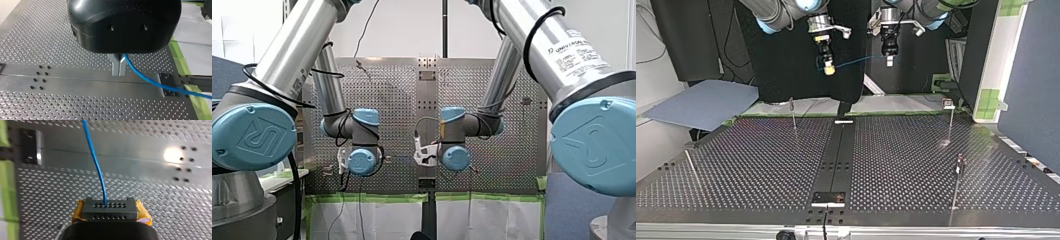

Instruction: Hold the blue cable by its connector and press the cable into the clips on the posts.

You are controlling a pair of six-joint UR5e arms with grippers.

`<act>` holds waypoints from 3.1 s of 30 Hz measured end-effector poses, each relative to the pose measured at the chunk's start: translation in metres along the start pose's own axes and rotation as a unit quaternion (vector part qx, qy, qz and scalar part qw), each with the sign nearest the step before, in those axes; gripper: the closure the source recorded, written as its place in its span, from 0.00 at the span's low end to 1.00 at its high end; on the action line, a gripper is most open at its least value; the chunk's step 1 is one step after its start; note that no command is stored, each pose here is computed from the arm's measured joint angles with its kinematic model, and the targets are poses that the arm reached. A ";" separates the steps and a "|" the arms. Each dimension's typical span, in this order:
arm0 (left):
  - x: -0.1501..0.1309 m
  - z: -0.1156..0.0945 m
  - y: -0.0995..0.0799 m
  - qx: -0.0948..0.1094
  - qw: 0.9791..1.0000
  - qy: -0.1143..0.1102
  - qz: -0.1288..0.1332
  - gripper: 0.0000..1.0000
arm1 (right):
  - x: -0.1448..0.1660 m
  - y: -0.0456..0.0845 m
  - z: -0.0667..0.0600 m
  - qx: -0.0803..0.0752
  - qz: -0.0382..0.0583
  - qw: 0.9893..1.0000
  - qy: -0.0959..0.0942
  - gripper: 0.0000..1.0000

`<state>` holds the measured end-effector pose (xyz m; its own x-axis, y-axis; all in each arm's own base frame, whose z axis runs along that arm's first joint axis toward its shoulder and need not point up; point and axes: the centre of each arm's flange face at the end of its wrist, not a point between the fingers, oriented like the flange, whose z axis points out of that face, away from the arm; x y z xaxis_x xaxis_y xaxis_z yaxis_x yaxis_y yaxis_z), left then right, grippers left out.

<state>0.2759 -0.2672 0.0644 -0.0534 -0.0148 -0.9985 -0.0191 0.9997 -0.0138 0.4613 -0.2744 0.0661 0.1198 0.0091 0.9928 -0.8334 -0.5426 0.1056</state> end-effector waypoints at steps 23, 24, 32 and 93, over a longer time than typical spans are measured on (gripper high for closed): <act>0.000 0.000 0.000 0.000 1.000 0.000 0.000 1.00 | -0.005 -0.003 -0.004 0.004 -0.003 1.000 -0.012 1.00; 0.000 0.000 0.000 0.000 1.000 0.000 0.000 1.00 | -0.005 -0.003 -0.004 0.004 -0.003 1.000 -0.012 1.00; 0.000 0.000 0.000 0.000 1.000 0.000 0.000 1.00 | -0.005 -0.003 -0.004 0.004 -0.003 1.000 -0.012 1.00; -0.190 0.020 0.023 -0.093 0.980 -0.106 -0.137 1.00 | 0.225 -0.008 -0.001 0.062 0.111 0.990 0.061 1.00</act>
<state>0.3060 -0.2407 0.2528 0.1881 -0.2582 -0.9476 -0.1868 0.9378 -0.2926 0.4939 -0.2671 0.2891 -0.1315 -0.0256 0.9910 -0.7583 -0.6413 -0.1172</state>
